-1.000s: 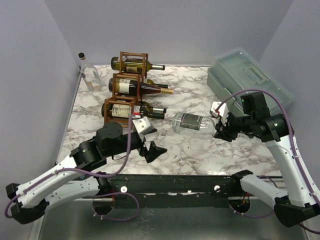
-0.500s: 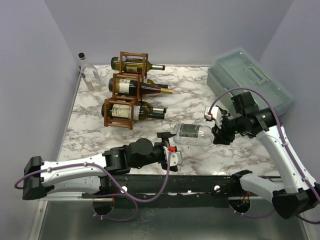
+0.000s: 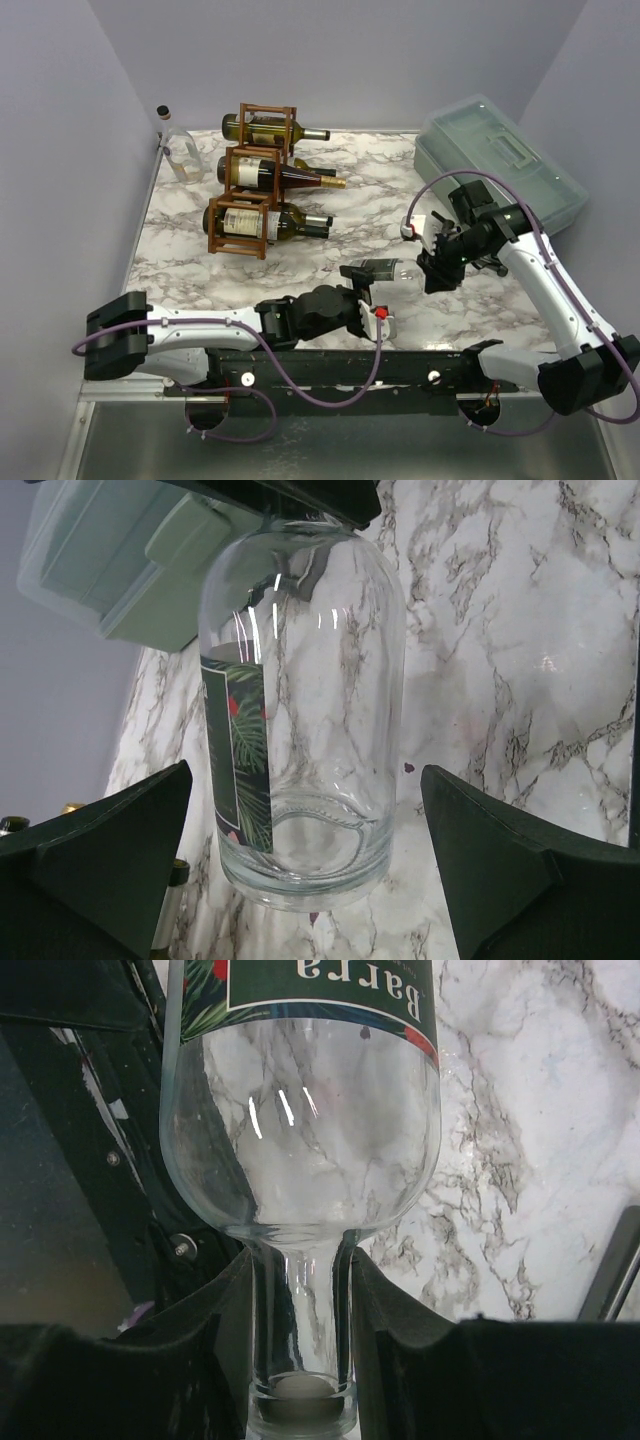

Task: Take the wine bottle off the wine rack
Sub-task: Place the wine bottle at the center of the board.

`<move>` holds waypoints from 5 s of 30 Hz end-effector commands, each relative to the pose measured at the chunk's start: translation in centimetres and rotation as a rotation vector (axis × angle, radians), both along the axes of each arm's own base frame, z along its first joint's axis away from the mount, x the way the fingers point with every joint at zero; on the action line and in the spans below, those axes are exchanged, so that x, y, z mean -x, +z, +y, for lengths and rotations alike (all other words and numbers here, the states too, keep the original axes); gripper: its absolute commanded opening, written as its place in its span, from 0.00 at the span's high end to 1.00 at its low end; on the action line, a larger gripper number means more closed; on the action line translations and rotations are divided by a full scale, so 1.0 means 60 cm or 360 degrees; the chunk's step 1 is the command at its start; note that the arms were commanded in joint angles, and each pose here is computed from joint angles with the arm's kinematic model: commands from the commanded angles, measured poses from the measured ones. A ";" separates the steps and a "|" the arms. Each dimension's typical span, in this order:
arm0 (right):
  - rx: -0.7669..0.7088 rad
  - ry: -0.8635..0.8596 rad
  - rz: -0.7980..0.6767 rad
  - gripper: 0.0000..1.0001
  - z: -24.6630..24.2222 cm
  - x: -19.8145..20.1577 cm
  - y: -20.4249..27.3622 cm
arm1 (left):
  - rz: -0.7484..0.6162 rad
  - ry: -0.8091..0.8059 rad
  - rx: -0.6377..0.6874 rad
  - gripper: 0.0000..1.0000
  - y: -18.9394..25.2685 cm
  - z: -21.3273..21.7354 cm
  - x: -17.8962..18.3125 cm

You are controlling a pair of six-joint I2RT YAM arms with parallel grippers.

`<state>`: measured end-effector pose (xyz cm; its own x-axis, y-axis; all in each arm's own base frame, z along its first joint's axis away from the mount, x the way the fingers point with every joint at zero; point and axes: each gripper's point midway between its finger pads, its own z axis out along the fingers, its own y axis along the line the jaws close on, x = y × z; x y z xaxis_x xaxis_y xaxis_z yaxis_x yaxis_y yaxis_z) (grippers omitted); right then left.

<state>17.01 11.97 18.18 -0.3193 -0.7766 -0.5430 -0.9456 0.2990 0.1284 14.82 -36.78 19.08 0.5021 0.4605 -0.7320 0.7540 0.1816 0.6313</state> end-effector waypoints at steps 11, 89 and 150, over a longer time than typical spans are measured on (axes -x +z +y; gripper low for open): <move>-0.0019 -0.0070 0.0061 1.00 0.014 -0.028 -0.002 | 0.0144 -0.0140 0.0291 0.01 0.011 -0.078 -0.021; 0.1924 0.1584 -0.0955 0.98 -0.054 -0.109 0.063 | 0.0532 0.0051 0.0831 0.01 0.073 0.180 0.044; 0.0252 0.1187 -0.0894 0.00 0.224 0.106 0.185 | 0.0655 -0.0177 0.0893 0.01 0.106 0.165 0.087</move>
<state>12.71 23.96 27.02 0.6342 -0.7651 -0.1113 -0.7191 -0.5308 -0.4484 10.34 -26.59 23.66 0.1540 -0.0375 -0.9874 0.9299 0.3433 0.1320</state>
